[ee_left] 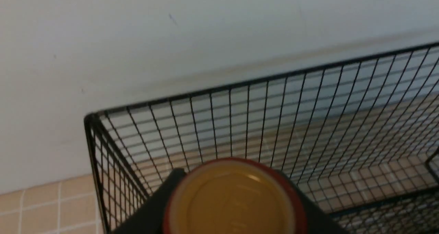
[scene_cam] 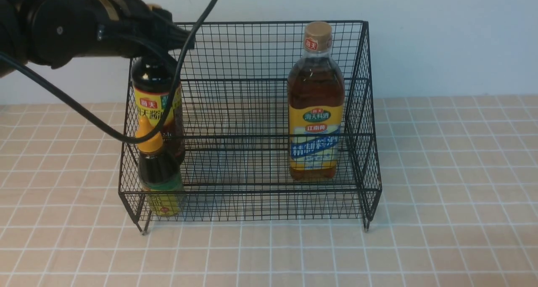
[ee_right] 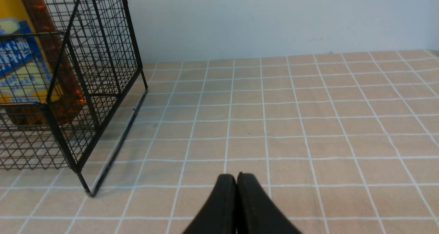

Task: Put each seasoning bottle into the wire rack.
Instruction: Use the left arm to put the condiment bottle back on the shelf

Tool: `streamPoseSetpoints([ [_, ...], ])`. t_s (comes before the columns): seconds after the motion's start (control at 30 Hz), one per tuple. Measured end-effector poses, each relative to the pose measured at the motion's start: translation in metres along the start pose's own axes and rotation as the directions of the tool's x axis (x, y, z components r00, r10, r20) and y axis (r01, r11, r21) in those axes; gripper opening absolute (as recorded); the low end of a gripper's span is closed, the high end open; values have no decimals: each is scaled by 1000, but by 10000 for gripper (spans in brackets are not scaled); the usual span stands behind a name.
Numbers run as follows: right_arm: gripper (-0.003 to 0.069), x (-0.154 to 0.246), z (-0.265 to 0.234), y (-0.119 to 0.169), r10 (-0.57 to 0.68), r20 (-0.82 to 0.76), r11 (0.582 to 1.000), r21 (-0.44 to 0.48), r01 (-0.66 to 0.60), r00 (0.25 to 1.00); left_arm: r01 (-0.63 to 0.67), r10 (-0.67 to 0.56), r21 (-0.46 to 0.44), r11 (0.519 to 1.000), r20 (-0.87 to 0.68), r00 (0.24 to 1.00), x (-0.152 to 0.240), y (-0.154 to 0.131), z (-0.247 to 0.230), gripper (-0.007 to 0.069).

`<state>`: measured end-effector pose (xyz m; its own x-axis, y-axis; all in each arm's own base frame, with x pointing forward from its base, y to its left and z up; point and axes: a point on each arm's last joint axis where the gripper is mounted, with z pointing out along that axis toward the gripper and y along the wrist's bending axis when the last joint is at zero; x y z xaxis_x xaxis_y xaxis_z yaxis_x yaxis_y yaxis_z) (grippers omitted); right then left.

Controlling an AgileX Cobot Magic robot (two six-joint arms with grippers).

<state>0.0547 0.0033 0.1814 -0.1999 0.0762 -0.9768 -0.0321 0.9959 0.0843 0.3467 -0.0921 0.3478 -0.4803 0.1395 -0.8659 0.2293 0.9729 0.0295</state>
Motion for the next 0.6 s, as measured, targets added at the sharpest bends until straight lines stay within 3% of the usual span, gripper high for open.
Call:
streamPoseSetpoints([
  [0.13,-15,0,0,0,0,0,1000,0,0,1000,-1,0,-11,1000,-92,996,8,1,0,258],
  [0.43,-15,0,0,0,0,0,1000,0,0,1000,3,-4,-15,1000,-123,992,11,1,-1,265],
  [0.57,-15,0,0,0,0,0,1000,0,0,1000,11,-14,-20,1000,-143,990,11,2,-4,330],
  [0.6,-15,0,0,0,0,0,1000,0,0,1000,15,-18,-22,1000,-137,990,10,2,-6,384],
])
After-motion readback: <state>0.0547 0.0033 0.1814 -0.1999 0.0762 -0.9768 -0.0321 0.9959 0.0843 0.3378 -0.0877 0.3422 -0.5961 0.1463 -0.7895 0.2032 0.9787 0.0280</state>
